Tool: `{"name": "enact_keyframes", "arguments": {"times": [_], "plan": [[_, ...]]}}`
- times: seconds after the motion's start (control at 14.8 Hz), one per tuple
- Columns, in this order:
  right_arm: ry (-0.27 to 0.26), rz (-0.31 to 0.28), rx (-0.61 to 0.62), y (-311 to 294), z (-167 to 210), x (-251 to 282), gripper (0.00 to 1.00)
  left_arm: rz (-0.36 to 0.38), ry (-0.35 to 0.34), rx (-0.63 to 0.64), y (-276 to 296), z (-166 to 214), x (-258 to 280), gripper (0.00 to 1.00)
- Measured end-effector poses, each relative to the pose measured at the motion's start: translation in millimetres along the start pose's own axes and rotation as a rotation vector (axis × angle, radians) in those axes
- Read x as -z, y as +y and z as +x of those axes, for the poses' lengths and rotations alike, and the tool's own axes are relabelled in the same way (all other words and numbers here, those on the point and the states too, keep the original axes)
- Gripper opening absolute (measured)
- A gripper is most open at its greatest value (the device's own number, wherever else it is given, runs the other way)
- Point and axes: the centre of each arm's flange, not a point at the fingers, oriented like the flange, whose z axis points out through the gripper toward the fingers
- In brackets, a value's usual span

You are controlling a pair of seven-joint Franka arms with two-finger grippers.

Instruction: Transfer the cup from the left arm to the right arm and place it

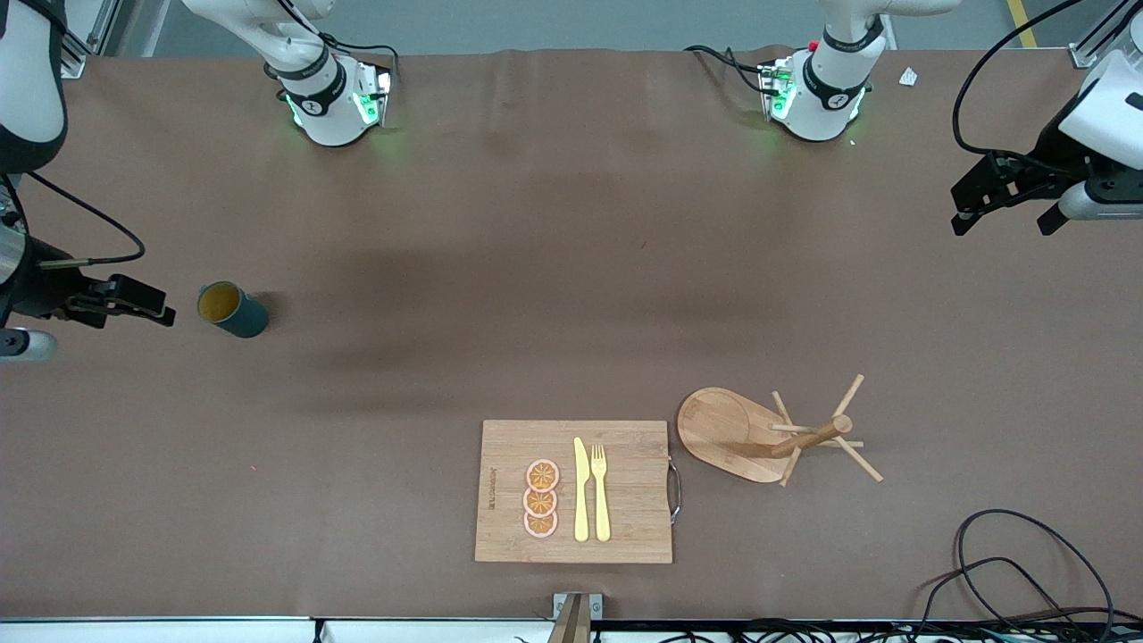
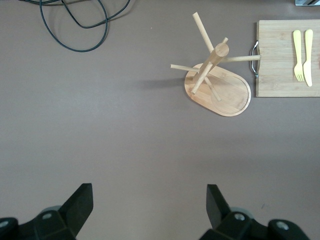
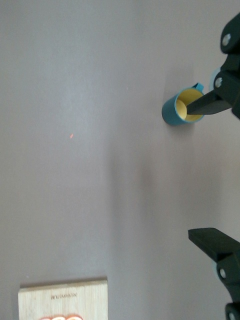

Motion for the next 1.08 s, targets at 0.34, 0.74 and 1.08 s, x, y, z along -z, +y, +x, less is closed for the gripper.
{"name": "enact_keyframes", "arguments": {"times": [0.34, 0.74, 1.08], "plan": [[0.043, -0.049, 0.001, 2.9, -9.1, 28.9, 1.00, 0.000, -0.001, -0.004, 0.0, 0.1, -0.3, 1.00], [0.020, -0.103, 0.002, 9.7, -20.1, 47.7, 1.00, 0.000, 0.000, -0.005, -0.7, 0.2, -0.1, 1.00], [0.003, -0.102, -0.005, 14.8, -31.2, 51.4, 1.00, -0.001, 0.011, -0.004, -2.0, 1.0, 5.1, 1.00]]}}
